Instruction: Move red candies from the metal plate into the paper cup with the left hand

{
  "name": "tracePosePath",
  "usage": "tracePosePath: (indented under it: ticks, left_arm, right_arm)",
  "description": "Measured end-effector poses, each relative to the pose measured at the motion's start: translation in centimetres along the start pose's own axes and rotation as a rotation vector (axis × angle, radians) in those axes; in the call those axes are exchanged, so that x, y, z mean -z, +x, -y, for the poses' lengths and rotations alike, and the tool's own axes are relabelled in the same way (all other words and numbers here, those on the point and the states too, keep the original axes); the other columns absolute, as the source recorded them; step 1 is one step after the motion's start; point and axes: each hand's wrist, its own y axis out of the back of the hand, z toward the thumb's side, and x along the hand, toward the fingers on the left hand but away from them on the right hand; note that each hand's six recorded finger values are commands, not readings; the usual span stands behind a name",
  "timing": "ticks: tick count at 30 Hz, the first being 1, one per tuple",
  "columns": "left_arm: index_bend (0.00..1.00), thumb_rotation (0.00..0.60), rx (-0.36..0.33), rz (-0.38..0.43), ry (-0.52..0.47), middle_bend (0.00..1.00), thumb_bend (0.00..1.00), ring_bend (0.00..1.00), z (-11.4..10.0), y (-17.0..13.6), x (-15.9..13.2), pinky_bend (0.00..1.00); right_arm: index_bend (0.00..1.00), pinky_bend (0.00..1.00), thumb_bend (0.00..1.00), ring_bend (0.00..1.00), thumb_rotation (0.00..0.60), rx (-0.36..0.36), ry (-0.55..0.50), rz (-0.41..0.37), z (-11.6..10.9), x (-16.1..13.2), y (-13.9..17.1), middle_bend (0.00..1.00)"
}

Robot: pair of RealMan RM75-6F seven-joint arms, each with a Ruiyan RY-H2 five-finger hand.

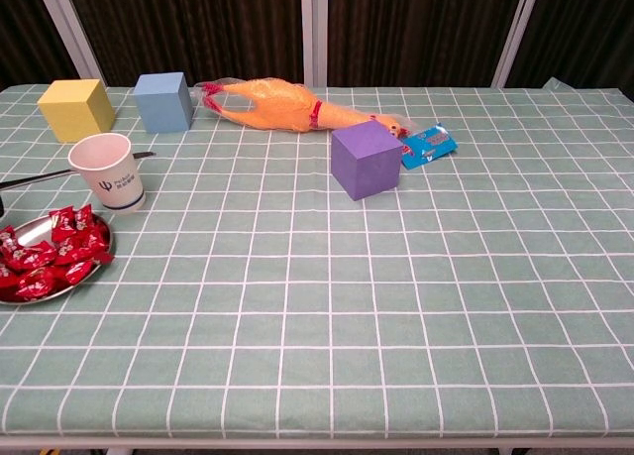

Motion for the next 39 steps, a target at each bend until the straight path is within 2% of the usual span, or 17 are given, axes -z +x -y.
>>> tracePosePath:
  ticks: [17, 39]
  left_arm:
    - [0.55, 0.6, 0.014, -0.041, -0.001, 1.0, 0.16, 1.0, 0.3, 0.7, 0.2, 1.0]
    - [0.55, 0.6, 0.031, -0.043, 0.0, 1.0, 0.16, 1.0, 1.0, 1.2, 0.5, 1.0]
  right_arm:
    - [0.0, 0.0, 0.0, 0.0, 0.505, -0.006, 0.003, 0.006, 0.2, 0.3, 0.0, 0.0]
    - [0.0, 0.0, 0.0, 0.0, 0.506, -0.012, 0.009, 0.012, 0.3, 0.3, -0.1, 0.0]
